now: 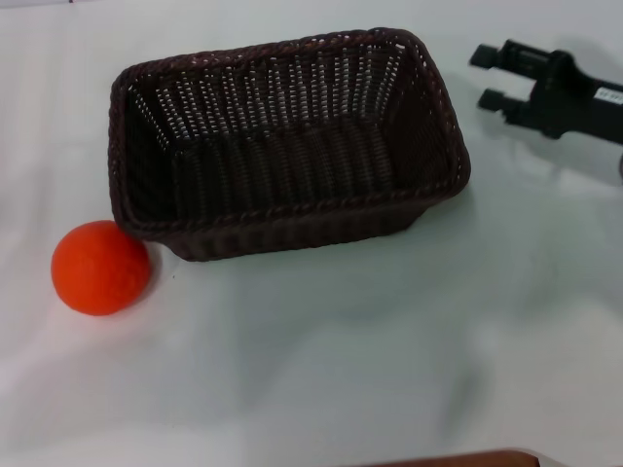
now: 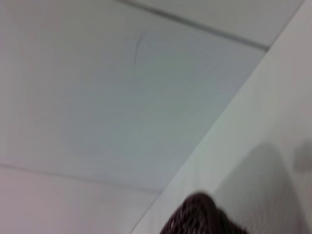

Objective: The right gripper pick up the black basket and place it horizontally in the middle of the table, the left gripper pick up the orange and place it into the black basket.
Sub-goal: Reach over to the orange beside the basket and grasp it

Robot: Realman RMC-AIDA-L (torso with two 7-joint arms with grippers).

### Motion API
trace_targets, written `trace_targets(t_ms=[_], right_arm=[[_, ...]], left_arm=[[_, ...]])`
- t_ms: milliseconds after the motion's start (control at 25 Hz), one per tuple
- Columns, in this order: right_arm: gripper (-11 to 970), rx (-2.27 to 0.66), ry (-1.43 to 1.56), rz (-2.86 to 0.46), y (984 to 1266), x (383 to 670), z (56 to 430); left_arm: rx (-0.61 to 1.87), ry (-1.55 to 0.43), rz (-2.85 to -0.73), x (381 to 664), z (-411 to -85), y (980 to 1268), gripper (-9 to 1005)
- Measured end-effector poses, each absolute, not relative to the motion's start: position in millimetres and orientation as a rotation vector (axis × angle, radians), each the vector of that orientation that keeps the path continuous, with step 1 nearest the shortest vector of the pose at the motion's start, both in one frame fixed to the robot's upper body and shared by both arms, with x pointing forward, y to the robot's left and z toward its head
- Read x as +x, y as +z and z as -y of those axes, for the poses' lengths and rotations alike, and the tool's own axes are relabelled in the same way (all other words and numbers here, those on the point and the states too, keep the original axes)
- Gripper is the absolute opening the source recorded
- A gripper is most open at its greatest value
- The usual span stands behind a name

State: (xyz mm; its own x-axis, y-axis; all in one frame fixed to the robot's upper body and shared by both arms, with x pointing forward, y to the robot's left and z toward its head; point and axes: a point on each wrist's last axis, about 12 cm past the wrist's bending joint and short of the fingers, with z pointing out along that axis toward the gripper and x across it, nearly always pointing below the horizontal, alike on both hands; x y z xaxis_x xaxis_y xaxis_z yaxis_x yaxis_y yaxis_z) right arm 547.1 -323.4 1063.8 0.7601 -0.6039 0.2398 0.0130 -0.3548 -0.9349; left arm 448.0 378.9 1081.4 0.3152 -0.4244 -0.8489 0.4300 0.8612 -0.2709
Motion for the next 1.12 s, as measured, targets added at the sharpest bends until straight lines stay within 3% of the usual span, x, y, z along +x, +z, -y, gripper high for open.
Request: trace_targets(t_ms=[360,600,840,1040,1120], right_arm=[[789,-1.697,-1.018,-0.497,1084.0,553.1,355.7],[789,-1.636,-1.124,-0.484,1093.6,560.3,358.5],[784,-1.622,-1.125,-0.467,1097.7,569.9,348.2],[782,-1.61,-1.121,-0.463,1098.3,572.5,342.5],[781,-1.606,-1.121,-0.467,1098.0,573.0,340.9]], left_arm=[[0.45,-0.783,-1.433,446.3,-380.2,1080.7,687],[0.475,-0.862,-1.646,440.5,-377.0,1065.5,696],[0.49,-0.773,-1.735,435.2,-369.0,1051.2,704],[0.534,-0.728,-1.813,431.8,-366.6,1041.0,926],[0.552,-0.731,-1.845,431.8,-362.6,1035.9,928]])
